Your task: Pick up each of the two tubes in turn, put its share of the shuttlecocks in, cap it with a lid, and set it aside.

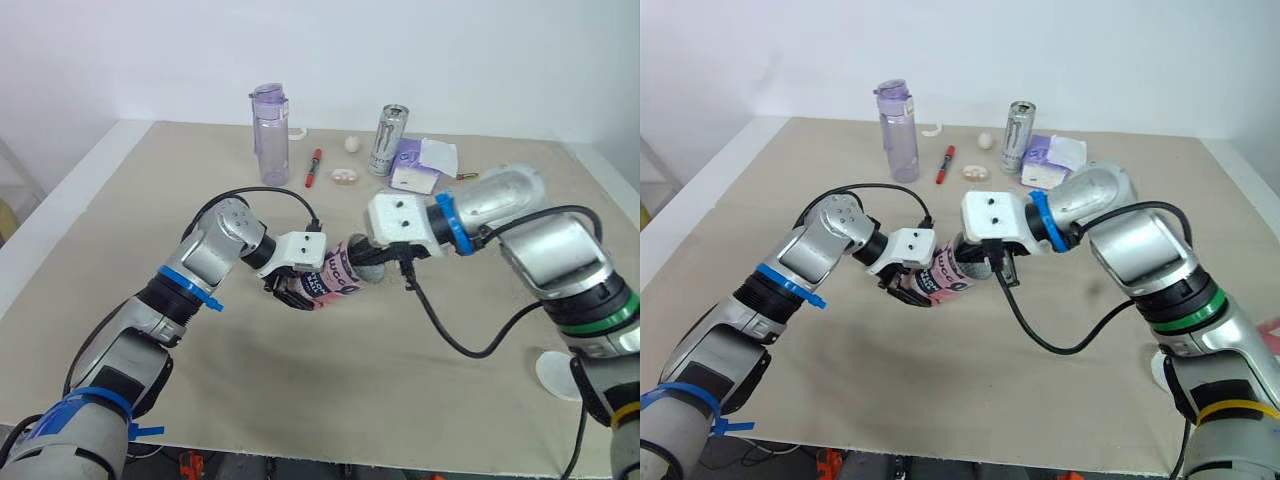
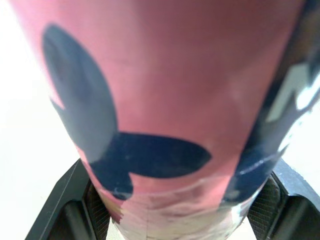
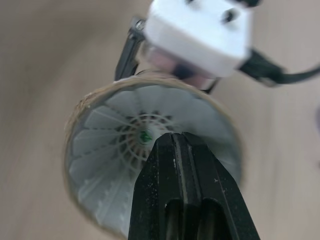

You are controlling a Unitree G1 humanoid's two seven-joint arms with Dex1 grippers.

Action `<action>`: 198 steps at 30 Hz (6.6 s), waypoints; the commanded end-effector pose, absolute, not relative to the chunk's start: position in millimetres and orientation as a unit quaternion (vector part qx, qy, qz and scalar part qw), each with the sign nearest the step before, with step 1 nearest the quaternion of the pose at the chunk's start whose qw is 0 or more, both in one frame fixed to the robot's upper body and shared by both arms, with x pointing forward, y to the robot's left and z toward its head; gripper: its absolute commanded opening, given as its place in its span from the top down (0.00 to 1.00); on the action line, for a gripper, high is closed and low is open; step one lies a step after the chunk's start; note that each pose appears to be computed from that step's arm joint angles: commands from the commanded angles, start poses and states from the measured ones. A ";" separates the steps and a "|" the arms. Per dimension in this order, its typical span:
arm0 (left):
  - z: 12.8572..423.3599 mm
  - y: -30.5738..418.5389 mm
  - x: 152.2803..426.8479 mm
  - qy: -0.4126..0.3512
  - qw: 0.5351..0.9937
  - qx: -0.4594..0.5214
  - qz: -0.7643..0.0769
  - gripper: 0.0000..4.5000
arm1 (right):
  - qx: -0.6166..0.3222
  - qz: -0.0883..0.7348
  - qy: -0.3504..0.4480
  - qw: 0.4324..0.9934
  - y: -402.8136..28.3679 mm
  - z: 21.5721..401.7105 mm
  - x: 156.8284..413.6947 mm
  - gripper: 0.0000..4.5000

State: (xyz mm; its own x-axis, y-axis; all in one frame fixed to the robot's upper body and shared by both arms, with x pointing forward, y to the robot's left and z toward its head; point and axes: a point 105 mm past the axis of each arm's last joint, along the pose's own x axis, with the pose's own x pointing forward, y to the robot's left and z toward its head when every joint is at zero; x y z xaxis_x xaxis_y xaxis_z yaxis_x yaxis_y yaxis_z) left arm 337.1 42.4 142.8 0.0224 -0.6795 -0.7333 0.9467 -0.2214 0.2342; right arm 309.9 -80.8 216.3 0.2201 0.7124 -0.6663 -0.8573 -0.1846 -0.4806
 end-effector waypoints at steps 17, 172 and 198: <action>135.1 38.1 337.7 0.181 0.597 0.391 -0.676 0.32 | -0.510 0.634 0.140 0.564 -52.5 168.8 332.8 0.99; 71.6 10.0 298.9 0.069 0.654 0.166 -0.735 0.32 | -0.530 0.672 -0.002 0.517 -86.6 282.5 283.3 0.97; 71.8 12.8 300.9 0.075 0.662 0.162 -0.728 0.32 | -0.553 0.674 -0.013 0.490 -77.2 269.4 288.6 0.97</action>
